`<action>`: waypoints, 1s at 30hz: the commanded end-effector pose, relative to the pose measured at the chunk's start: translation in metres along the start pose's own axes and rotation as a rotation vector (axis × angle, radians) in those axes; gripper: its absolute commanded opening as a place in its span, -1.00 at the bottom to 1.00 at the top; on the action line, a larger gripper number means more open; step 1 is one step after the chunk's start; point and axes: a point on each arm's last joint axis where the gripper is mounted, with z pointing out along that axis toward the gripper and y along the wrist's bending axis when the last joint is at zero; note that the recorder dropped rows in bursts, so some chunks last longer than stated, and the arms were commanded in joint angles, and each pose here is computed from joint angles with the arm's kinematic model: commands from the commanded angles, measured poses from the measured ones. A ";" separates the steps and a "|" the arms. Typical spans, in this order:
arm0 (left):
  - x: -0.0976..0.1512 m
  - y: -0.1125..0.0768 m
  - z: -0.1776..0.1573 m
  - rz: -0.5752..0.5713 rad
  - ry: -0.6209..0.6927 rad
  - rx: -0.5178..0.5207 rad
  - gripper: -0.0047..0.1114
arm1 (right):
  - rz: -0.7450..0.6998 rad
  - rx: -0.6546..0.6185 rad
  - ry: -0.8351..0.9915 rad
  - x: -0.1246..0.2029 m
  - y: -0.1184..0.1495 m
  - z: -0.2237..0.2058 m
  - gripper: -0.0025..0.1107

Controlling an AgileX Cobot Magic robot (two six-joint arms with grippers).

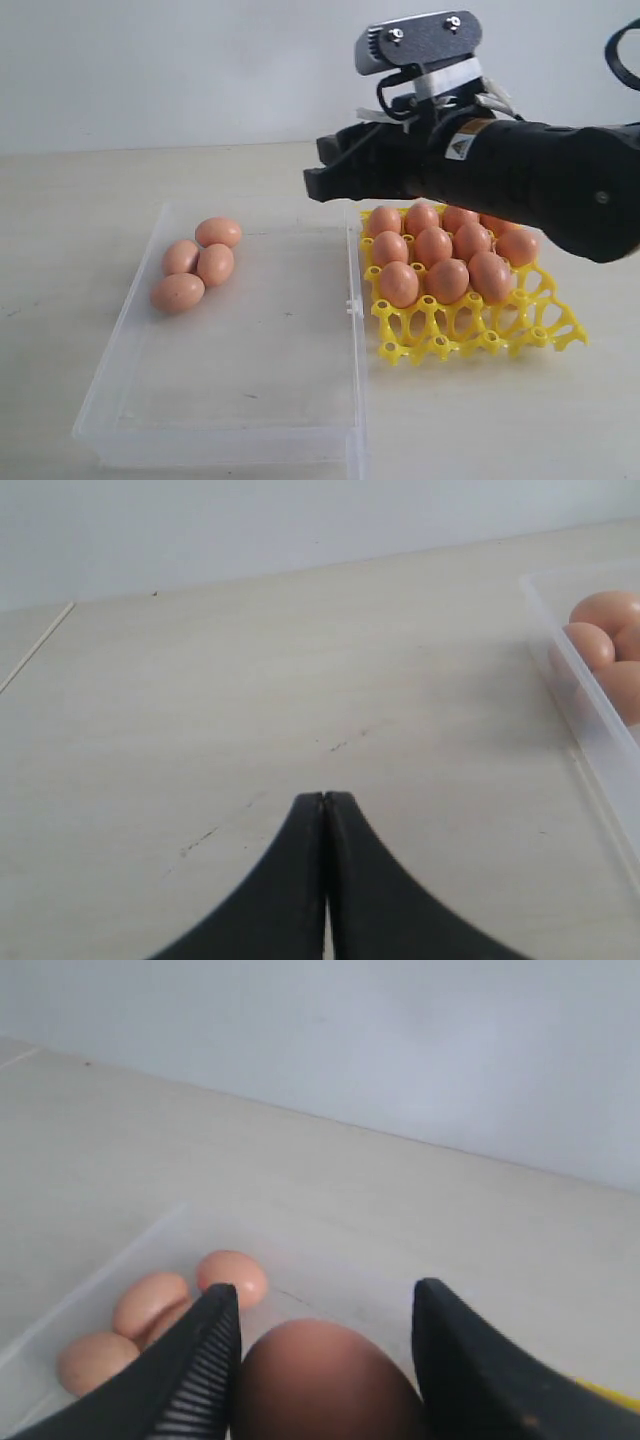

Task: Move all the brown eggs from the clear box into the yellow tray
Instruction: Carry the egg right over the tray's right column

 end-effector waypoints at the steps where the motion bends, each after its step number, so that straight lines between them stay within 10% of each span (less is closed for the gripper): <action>1: -0.002 0.000 -0.001 -0.007 -0.016 -0.003 -0.92 | 0.029 0.085 0.008 0.012 -0.028 -0.015 -0.96; 16: -0.002 0.000 -0.001 -0.007 -0.016 -0.003 -0.92 | 0.212 0.333 0.091 0.052 -0.101 -0.049 -0.96; 30: -0.002 0.000 -0.001 -0.007 -0.016 -0.003 -0.92 | 0.248 0.376 0.166 0.082 -0.111 -0.044 -0.96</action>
